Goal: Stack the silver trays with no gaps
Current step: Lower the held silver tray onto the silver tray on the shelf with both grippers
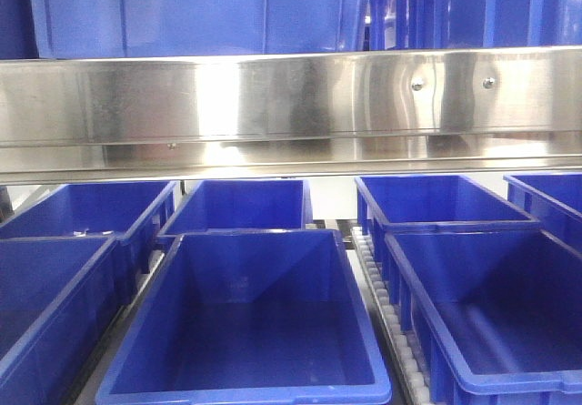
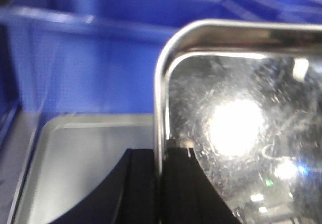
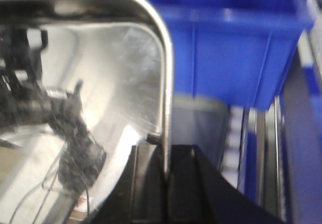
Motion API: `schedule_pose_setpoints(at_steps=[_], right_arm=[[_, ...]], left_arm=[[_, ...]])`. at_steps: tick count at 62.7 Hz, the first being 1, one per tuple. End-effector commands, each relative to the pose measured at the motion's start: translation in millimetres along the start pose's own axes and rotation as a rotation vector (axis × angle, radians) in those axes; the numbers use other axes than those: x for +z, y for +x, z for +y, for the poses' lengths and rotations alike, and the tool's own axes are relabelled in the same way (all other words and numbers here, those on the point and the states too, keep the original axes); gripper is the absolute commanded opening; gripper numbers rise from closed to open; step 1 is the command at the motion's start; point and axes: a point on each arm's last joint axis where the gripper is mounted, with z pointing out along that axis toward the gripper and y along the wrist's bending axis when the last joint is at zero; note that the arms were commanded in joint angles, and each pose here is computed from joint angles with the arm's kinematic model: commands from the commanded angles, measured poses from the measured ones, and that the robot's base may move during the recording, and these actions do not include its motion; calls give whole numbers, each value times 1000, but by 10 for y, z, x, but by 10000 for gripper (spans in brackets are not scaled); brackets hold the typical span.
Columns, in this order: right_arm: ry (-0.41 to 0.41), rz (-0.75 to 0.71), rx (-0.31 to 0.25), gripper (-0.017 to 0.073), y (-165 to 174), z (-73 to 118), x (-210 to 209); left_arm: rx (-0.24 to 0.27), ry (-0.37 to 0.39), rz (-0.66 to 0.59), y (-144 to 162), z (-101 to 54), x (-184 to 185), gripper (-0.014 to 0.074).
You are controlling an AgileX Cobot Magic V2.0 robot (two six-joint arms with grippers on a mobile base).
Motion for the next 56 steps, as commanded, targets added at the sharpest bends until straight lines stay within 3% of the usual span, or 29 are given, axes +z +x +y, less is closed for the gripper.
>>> schedule_pose_setpoints(at_steps=[1,21,29,56], right_arm=[[-13,-1,-11,-78,21,51,93],[-2,87,-48,-78,324,131,638],[-38,61,-51,-78,355,166,762],[-24,28,-29,-78,295,28,1004]], left_arm=[[-4,-15,-7,0,57,130,-17],[-9,-55,121,251,158,611,-17],[2,-42,57,197,148,628,-17],[17,-43,-24,130,191,661,-17]])
